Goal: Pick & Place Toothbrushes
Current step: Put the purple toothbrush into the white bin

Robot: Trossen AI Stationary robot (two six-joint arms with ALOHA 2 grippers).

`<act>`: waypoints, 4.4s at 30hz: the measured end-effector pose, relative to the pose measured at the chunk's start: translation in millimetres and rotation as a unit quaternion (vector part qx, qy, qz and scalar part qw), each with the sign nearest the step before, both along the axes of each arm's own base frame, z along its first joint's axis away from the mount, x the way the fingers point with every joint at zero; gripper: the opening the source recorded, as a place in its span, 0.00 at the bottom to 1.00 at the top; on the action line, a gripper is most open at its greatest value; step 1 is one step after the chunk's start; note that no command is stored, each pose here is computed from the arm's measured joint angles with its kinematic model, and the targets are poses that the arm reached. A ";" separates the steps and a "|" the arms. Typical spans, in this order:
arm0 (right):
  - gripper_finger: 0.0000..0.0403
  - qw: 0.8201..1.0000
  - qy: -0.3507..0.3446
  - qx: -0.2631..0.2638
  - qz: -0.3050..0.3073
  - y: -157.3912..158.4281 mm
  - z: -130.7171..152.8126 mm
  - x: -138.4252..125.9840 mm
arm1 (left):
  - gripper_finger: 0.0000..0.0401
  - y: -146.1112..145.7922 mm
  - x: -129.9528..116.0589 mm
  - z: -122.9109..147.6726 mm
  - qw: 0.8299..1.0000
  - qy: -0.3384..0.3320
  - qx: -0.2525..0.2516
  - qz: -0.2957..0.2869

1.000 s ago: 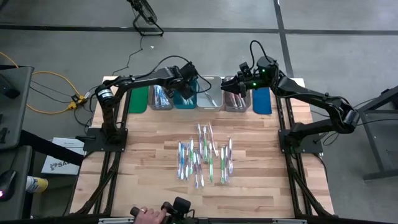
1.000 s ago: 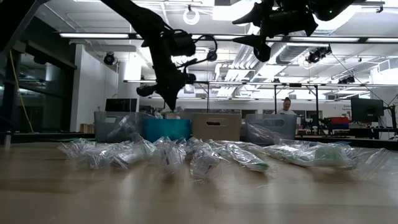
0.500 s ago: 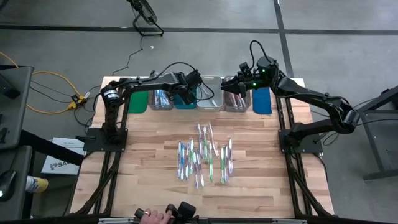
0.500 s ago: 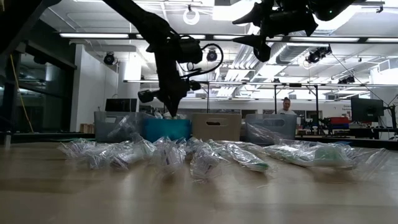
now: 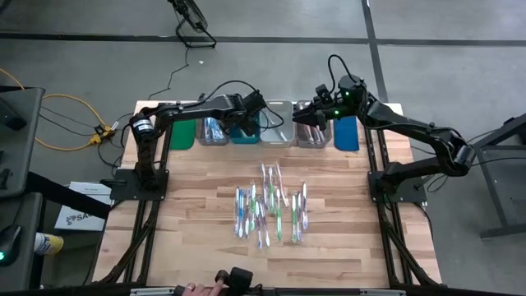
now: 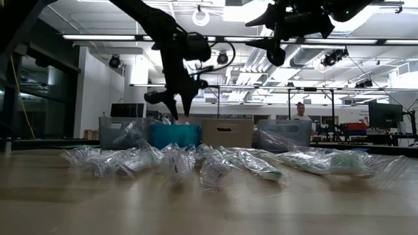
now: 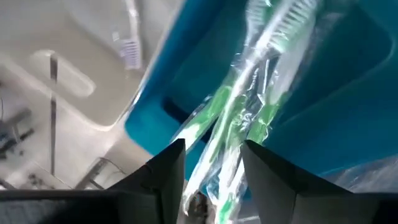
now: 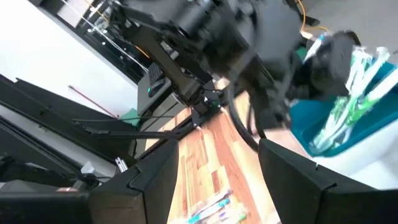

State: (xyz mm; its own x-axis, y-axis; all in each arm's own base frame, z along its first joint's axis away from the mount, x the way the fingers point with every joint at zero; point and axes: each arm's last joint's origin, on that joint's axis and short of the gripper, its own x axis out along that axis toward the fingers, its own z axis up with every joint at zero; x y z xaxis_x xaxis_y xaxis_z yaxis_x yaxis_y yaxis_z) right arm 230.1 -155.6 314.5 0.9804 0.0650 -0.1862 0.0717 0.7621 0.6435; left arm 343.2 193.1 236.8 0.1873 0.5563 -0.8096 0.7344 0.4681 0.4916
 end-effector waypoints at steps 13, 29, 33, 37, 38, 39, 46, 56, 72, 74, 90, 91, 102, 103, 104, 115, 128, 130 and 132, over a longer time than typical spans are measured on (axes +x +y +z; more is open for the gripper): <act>0.53 0.994 0.077 0.071 -0.004 5.5 -16.1 -3.0 | 0.29 -18.0 -19.6 53.0 0.965 -0.204 -0.129 0.099; 0.53 0.909 0.331 0.192 -0.162 67.3 -53.6 3.4 | 0.17 -39.4 -46.3 90.9 0.939 -0.252 -0.226 0.055; 0.53 0.886 0.355 0.210 -0.214 88.1 -56.9 6.7 | 0.15 -43.2 -50.9 93.6 0.940 -0.241 -0.239 0.029; 0.53 0.864 0.359 0.239 -0.260 107.0 -58.5 9.1 | 0.13 -46.2 -56.7 88.2 0.934 -0.235 -0.268 0.003; 0.53 0.859 0.360 0.246 -0.269 112.2 -59.1 9.5 | 0.13 -46.8 -60.1 84.3 0.931 -0.233 -0.279 0.001; 0.53 0.854 0.361 0.251 -0.277 117.1 -60.5 10.9 | 0.13 -47.1 -63.5 80.5 0.930 -0.232 -0.286 0.001; 0.53 0.836 0.370 0.263 -0.308 149.1 -70.8 19.2 | 0.13 -65.3 -94.6 65.8 0.919 -0.260 -0.295 -0.015; 0.53 0.791 0.446 0.267 -0.323 184.1 -116.3 40.5 | 0.13 -94.6 -143.9 66.1 0.890 -0.339 -0.302 -0.031; 0.53 0.733 0.514 0.271 -0.353 185.7 -173.0 59.5 | 0.13 -109.3 -170.2 64.9 0.879 -0.361 -0.312 -0.014; 0.53 0.729 0.515 0.276 -0.356 185.9 -174.6 60.0 | 0.13 -109.6 -170.8 64.0 0.880 -0.356 -0.314 -0.011; 0.31 0.718 0.501 0.292 -0.385 177.3 -174.4 60.6 | 0.13 -110.0 -171.6 63.1 0.883 -0.349 -0.312 -0.017; 0.31 0.717 0.501 0.293 -0.386 175.3 -174.4 60.8 | 0.13 -110.0 -171.5 63.1 0.884 -0.348 -0.311 -0.018; 0.42 0.720 0.503 0.301 -0.371 155.9 -173.8 63.2 | 0.13 -110.2 -171.9 62.5 0.885 -0.345 -0.312 -0.018; 0.44 0.719 0.503 0.303 -0.372 154.3 -173.8 63.2 | 0.13 -110.2 -171.9 62.5 0.885 -0.345 -0.312 -0.018; 0.46 0.719 0.502 0.302 -0.373 152.9 -173.8 63.3 | 0.13 -110.2 -171.9 62.5 0.885 -0.345 -0.312 -0.018; 0.52 0.706 0.514 0.302 -0.382 135.2 -174.0 59.2 | 0.13 -110.5 -172.4 62.1 0.886 -0.341 -0.313 -0.019; 0.37 0.670 0.558 0.292 -0.394 134.5 -175.2 47.9 | 0.13 -111.6 -174.3 60.0 0.890 -0.327 -0.317 -0.017; 0.35 0.672 0.560 0.291 -0.386 139.0 -175.1 48.5 | 0.13 -111.7 -174.5 59.6 0.891 -0.324 -0.317 -0.018; 0.34 0.673 0.562 0.294 -0.380 144.6 -175.1 49.1 | 0.13 -111.8 -174.7 59.5 0.891 -0.323 -0.317 -0.018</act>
